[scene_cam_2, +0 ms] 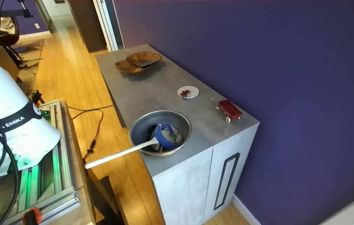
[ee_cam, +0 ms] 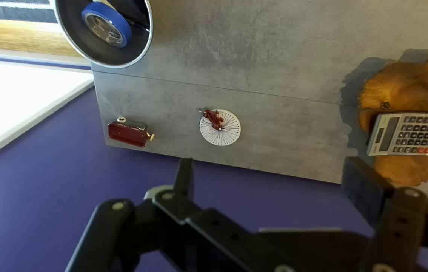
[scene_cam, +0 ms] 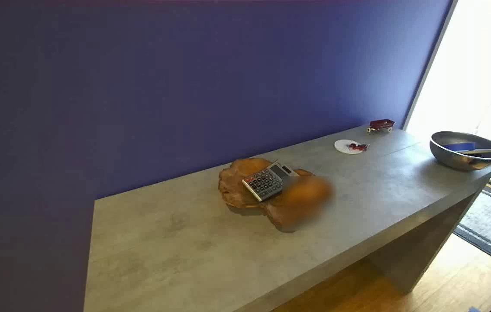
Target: Put the calculator on the table
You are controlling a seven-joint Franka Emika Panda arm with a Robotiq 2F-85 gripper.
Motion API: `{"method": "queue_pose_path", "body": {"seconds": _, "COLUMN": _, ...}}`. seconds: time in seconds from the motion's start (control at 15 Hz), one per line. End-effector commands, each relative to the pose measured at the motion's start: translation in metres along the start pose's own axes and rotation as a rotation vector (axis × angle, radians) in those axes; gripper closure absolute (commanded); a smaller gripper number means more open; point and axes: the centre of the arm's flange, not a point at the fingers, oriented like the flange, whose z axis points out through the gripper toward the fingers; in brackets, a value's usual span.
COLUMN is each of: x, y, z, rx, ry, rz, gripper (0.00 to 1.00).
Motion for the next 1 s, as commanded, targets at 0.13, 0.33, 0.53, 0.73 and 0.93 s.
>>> {"method": "queue_pose_path", "body": {"seconds": 0.13, "x": 0.0, "y": 0.0, "z": 0.0, "rx": 0.0, "ry": 0.001, "rz": 0.0, "gripper": 0.0}}
{"method": "queue_pose_path", "body": {"seconds": 0.33, "x": 0.0, "y": 0.0, "z": 0.0, "rx": 0.0, "ry": 0.001, "rz": 0.0, "gripper": 0.0}}
{"method": "queue_pose_path", "body": {"seconds": 0.53, "x": 0.0, "y": 0.0, "z": 0.0, "rx": 0.0, "ry": 0.001, "rz": 0.0, "gripper": 0.0}}
{"method": "queue_pose_path", "body": {"seconds": 0.73, "x": 0.061, "y": -0.046, "z": 0.029, "rx": 0.124, "ry": 0.082, "rz": -0.076, "gripper": 0.0}}
{"method": "queue_pose_path", "body": {"seconds": 0.93, "x": 0.095, "y": -0.091, "z": 0.053, "rx": 0.264, "ry": 0.137, "rz": -0.14, "gripper": 0.0}}
